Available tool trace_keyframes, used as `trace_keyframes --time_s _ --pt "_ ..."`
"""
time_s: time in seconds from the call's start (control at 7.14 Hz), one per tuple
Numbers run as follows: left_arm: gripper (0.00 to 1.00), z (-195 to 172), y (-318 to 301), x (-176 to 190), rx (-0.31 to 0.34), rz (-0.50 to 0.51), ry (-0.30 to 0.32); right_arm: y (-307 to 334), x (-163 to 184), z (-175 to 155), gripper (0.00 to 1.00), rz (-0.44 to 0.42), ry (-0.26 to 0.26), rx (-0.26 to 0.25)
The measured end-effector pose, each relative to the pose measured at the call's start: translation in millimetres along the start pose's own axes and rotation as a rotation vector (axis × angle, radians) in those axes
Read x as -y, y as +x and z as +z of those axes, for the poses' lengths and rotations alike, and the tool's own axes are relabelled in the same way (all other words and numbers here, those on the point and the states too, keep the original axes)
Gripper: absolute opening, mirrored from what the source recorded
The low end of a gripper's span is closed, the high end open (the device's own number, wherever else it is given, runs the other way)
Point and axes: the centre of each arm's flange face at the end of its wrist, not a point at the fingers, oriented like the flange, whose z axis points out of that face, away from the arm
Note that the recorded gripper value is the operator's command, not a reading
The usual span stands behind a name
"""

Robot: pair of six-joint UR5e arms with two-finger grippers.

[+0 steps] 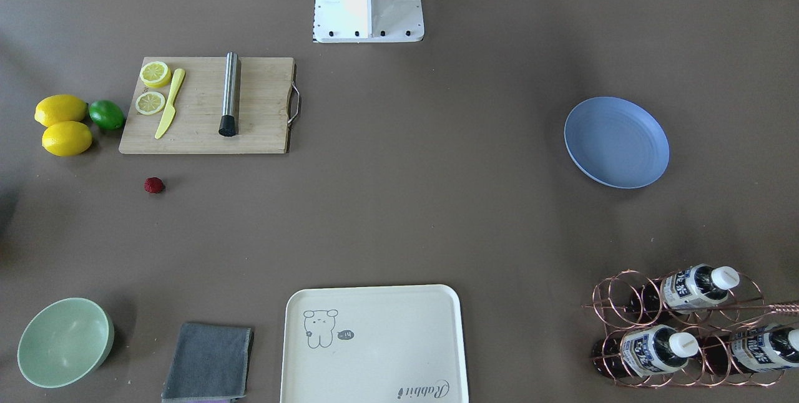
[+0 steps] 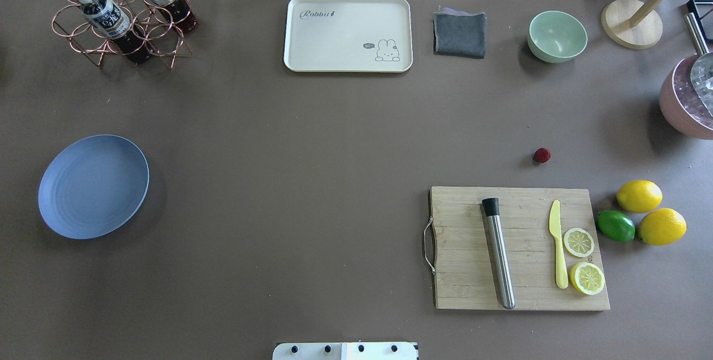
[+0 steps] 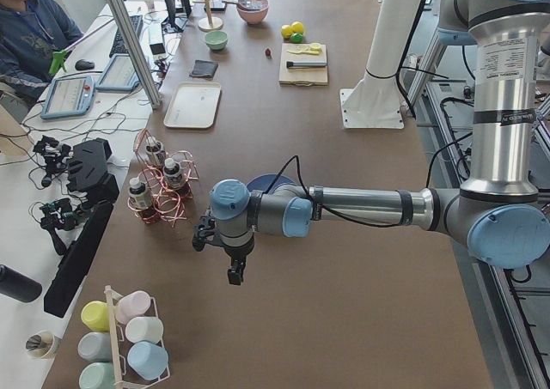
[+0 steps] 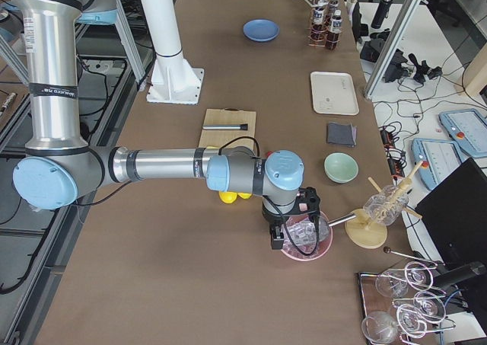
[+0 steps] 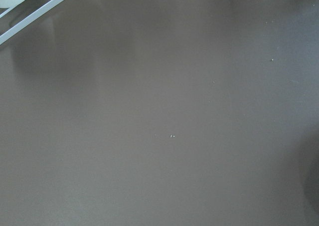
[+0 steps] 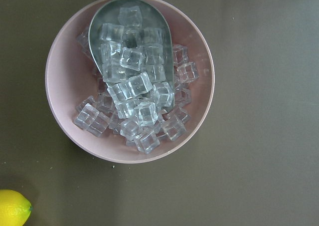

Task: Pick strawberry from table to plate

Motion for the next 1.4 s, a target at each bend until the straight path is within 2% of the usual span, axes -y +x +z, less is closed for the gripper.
trace_keyframes --time_s 0.28,0.84,1.4 --pt "0.98 -1 0 0 0.000 0.004 0.004 0 0 1 1.00 0.002 -0.001 0.004" --pt "0.98 -6 4 5 0.003 0.051 0.056 1 -1 2 1.00 0.005 -0.003 0.011" --pt "0.98 -19 16 3 -0.001 0.139 0.161 1 -2 2 1.00 0.003 -0.003 0.010"
